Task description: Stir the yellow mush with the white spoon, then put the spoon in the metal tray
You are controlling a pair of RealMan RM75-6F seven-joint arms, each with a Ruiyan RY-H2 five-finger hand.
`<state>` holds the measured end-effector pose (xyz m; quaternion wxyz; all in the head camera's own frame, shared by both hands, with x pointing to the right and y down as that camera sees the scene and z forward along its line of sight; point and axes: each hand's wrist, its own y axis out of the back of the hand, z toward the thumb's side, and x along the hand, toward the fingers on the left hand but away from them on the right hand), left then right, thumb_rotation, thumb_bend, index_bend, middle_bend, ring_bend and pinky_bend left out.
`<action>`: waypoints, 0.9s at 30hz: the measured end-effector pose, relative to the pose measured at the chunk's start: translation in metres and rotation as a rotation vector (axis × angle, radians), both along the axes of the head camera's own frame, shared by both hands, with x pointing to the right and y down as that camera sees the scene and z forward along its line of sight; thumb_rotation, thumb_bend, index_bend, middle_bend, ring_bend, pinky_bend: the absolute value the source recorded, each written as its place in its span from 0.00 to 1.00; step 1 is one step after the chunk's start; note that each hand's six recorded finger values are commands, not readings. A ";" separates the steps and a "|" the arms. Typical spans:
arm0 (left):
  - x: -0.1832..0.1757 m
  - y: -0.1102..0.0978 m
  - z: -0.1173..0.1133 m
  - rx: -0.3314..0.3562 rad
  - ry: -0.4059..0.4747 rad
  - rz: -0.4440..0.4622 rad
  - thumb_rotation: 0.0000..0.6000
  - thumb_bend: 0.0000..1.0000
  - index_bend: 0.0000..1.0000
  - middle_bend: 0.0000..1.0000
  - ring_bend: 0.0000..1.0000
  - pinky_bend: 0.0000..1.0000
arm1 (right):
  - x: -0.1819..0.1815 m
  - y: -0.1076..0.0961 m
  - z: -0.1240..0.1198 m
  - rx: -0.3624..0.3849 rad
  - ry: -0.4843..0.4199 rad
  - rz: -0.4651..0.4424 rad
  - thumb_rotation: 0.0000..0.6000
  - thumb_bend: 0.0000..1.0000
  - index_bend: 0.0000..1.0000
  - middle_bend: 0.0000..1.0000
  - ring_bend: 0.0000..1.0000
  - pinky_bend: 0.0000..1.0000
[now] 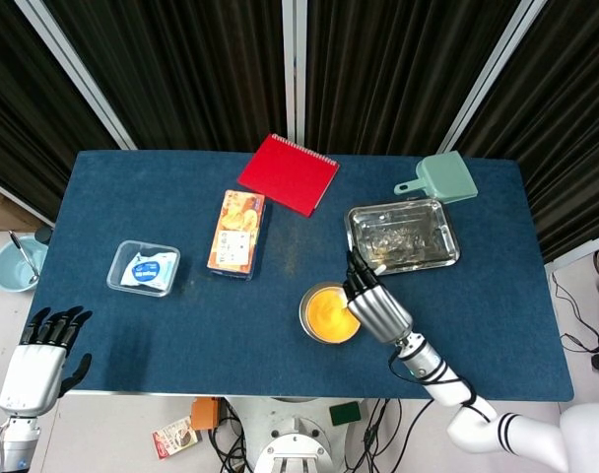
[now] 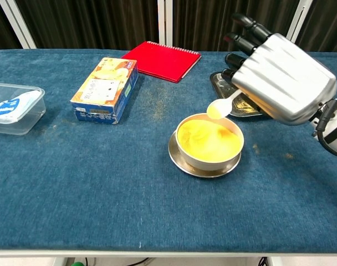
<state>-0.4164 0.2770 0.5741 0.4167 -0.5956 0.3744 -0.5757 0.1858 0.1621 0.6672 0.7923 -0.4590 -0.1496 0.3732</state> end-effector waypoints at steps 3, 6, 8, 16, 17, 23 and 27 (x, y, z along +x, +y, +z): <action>0.003 -0.001 -0.001 0.002 0.003 0.004 1.00 0.32 0.18 0.16 0.18 0.13 | -0.004 -0.003 -0.004 0.049 0.096 -0.108 1.00 0.48 0.80 0.38 0.13 0.00; 0.005 -0.001 -0.002 0.005 0.011 0.003 1.00 0.32 0.18 0.16 0.18 0.13 | -0.015 -0.003 -0.007 0.111 0.208 -0.221 1.00 0.48 0.80 0.37 0.13 0.00; 0.007 0.000 -0.001 0.002 0.012 0.005 1.00 0.32 0.18 0.16 0.18 0.13 | -0.023 -0.001 -0.008 0.153 0.280 -0.290 1.00 0.48 0.80 0.37 0.13 0.00; 0.005 0.000 -0.003 0.010 0.013 -0.001 1.00 0.32 0.18 0.16 0.18 0.13 | -0.059 0.015 -0.011 0.250 0.514 -0.566 1.00 0.48 0.80 0.37 0.10 0.00; 0.005 0.001 -0.003 0.010 0.013 -0.001 1.00 0.32 0.18 0.16 0.18 0.13 | -0.063 0.016 -0.013 0.259 0.527 -0.587 1.00 0.48 0.80 0.37 0.09 0.00; 0.004 0.003 -0.001 0.005 0.016 -0.008 1.00 0.32 0.18 0.16 0.18 0.13 | -0.079 0.008 -0.029 0.324 0.584 -0.652 1.00 0.48 0.81 0.38 0.08 0.00; 0.004 0.002 -0.001 0.009 0.017 -0.008 1.00 0.32 0.18 0.16 0.18 0.13 | -0.081 0.002 -0.034 0.353 0.613 -0.646 1.00 0.48 0.82 0.37 0.07 0.00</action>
